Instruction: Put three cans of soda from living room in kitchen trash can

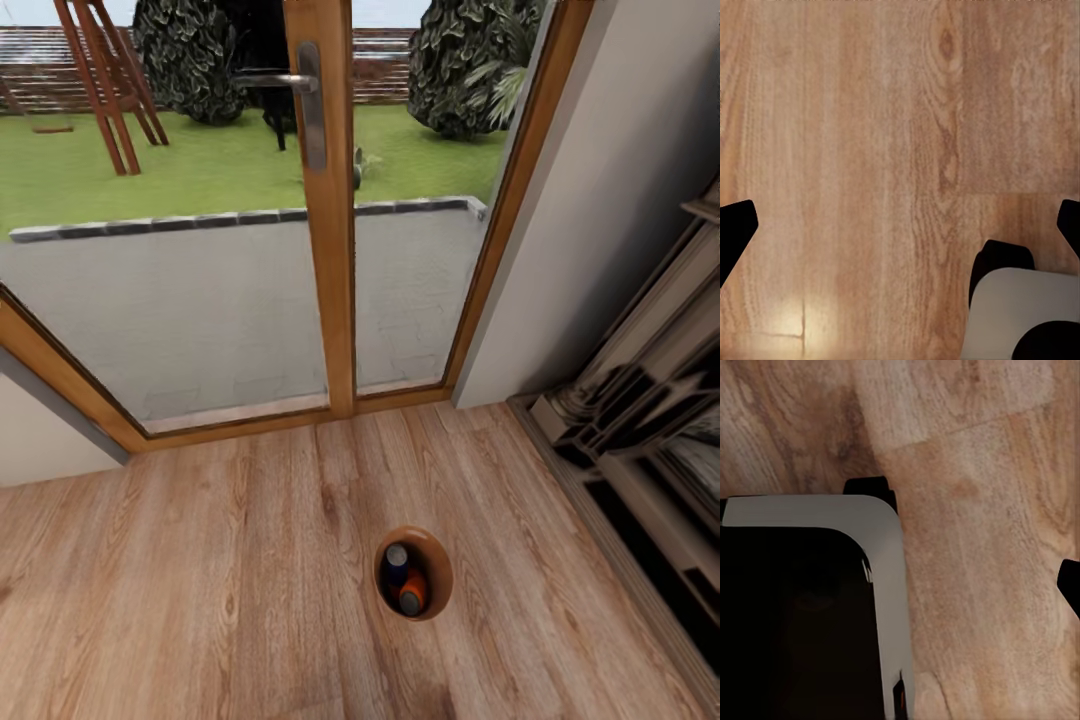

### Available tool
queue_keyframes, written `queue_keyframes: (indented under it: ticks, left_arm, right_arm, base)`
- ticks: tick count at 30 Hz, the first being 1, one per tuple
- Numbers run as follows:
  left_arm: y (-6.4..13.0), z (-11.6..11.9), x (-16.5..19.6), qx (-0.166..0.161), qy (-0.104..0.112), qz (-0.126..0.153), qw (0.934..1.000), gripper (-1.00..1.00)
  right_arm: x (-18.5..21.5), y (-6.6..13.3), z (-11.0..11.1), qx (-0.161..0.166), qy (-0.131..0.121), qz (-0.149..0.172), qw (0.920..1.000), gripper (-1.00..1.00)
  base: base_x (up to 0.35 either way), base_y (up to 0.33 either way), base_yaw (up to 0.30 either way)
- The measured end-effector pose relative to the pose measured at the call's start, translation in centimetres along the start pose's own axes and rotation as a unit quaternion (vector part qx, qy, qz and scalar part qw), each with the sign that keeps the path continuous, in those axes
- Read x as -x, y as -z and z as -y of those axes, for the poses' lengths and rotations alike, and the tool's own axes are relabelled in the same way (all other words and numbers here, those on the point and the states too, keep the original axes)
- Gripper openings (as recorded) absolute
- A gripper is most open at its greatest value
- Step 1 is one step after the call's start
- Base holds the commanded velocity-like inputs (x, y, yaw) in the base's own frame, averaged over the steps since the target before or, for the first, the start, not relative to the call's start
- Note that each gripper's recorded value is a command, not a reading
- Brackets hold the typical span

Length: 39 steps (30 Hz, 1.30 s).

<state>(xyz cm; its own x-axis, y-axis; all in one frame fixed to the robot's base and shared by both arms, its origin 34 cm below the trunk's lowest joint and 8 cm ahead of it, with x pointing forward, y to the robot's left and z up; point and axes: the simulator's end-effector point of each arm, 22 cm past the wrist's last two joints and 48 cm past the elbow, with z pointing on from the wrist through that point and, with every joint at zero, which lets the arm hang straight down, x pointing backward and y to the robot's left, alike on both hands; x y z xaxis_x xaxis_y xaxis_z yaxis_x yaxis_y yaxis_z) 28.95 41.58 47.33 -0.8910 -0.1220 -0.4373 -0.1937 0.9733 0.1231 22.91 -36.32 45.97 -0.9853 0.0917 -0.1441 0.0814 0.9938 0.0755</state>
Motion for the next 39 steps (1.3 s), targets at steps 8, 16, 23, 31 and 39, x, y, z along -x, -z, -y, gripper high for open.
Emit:
queue_keyframes:
  ticks: [8,16,23,31,39]
  left_arm:
    - [1.1,-0.2,0.5,0.001,0.001,0.000,1.0000,1.00]
    - [2.2,-0.4,1.0,0.001,0.001,0.000,1.0000,1.00]
    - [3.2,-0.5,1.4,0.001,0.001,0.000,1.0000,1.00]
    - [4.2,-0.6,1.9,0.001,0.001,0.000,1.0000,1.00]
    - [5.3,-0.8,2.3,0.000,0.001,0.000,1.0000,1.00]
  right_arm:
    - [0.1,1.2,-0.2,0.001,0.000,0.000,1.0000,1.00]
    - [0.2,2.4,-0.4,0.001,0.001,-0.001,1.0000,1.00]
    - [0.3,3.4,-0.5,0.002,0.001,-0.001,1.0000,1.00]
    - [0.4,4.6,-0.6,0.002,0.001,-0.001,1.0000,1.00]
    - [0.5,5.7,-0.6,0.001,0.000,-0.001,1.0000,1.00]
  base:
    - [0.000,0.000,0.000]
    - [0.000,0.000,0.000]
    - [0.000,0.000,0.000]
    - [0.000,0.000,0.000]
    - [0.000,0.000,0.000]
